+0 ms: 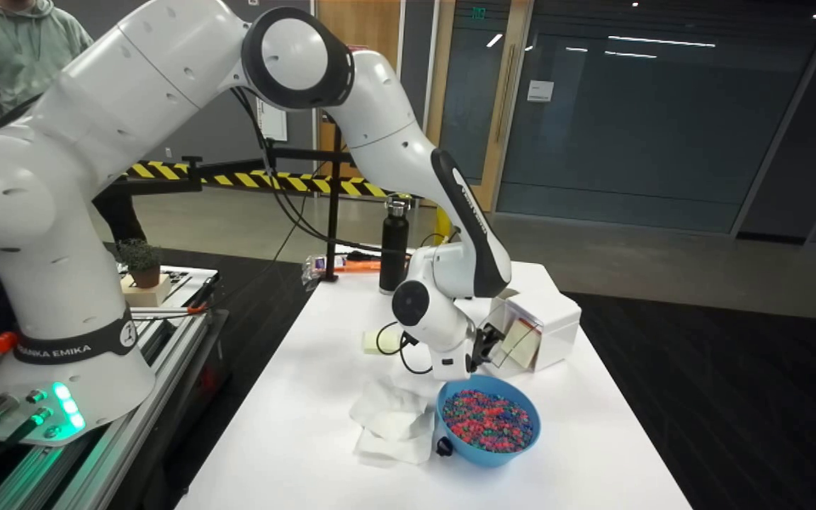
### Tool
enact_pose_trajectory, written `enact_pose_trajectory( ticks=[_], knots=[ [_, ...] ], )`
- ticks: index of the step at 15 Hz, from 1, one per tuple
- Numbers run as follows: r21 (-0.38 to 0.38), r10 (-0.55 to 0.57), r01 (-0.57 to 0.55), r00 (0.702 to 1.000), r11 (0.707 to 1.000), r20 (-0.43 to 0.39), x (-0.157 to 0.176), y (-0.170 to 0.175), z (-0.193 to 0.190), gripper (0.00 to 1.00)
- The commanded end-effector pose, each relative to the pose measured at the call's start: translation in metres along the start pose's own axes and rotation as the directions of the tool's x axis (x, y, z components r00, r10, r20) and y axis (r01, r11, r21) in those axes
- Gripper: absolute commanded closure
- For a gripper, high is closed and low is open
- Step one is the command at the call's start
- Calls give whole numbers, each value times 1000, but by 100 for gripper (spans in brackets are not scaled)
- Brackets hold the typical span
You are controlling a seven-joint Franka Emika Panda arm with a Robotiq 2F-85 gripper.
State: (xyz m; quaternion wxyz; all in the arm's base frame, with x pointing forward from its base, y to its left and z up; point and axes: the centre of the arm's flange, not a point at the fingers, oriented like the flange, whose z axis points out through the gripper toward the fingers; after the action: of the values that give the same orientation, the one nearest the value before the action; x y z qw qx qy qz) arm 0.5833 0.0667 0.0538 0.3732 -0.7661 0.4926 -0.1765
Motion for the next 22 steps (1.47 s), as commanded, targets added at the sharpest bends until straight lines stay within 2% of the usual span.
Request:
enact_pose_trajectory(
  ticks=[1, 19, 20, 21, 22],
  knots=[
    [10, -14, 14, 1000, 1000, 2, -2, -10, -4, 100],
    [22, -19, 19, 1000, 1000, -3, -3, -16, -9, 100],
    [22, -17, 17, 1000, 1000, -3, -3, -16, -9, 95],
    [20, -16, 16, 1000, 1000, -2, -3, -16, -9, 74],
    [20, -16, 16, 1000, 1000, -2, -3, -16, -10, 69]
  ],
)
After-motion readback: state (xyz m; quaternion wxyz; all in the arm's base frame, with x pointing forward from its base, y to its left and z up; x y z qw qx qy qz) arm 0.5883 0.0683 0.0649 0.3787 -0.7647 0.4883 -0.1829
